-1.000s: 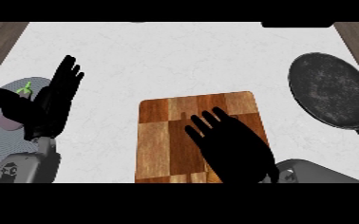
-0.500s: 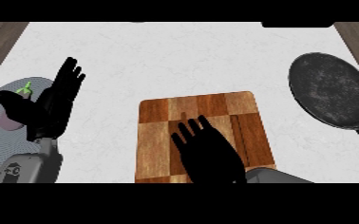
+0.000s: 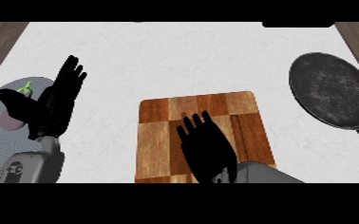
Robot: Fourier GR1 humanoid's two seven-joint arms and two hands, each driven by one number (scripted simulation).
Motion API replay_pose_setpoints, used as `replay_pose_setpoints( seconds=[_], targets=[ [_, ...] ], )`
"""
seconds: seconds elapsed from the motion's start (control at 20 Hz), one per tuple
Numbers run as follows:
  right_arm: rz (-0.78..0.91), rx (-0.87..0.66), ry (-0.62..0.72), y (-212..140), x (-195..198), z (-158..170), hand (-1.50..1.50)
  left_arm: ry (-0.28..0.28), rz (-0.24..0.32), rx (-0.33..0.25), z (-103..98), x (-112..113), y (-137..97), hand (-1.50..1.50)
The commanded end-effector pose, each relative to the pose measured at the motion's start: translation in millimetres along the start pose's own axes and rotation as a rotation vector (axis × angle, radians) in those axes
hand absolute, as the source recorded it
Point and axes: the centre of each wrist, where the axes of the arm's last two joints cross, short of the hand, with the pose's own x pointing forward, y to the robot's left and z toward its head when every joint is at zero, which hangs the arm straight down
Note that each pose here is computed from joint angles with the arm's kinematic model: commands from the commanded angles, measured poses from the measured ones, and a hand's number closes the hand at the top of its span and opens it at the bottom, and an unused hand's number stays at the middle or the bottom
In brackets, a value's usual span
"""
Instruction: Pick the croissant from the cutting board and place it in the pan
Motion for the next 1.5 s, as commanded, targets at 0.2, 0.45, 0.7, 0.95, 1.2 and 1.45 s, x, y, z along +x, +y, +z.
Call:
replay_pose_setpoints(
  seconds=[0.2,0.45,0.7,0.95,1.2,1.45],
  targets=[
    [0.034,0.055,0.074,16,-13,-35,-1.50,-0.001,-0.018,0.003,4,3,6,0.00],
    [0.009,0.028,0.055,22,-7,-32,-1.50,0.009,0.003,-0.006,5,5,6,0.00],
    [-0.025,0.034,0.027,41,-4,-47,-1.50,0.009,0.008,-0.012,-7,-17,-4,0.00],
    [-0.028,0.094,0.032,47,1,-64,-1.50,-0.012,-0.005,-0.003,12,-2,13,0.00],
    [-0.008,0.037,-0.077,47,-1,-69,1.50,0.000,-0.006,-0.011,-5,-4,6,0.00],
    [-0.032,0.004,-0.086,73,-4,-68,1.50,0.000,0.007,-0.001,2,10,-5,0.00]
  ],
)
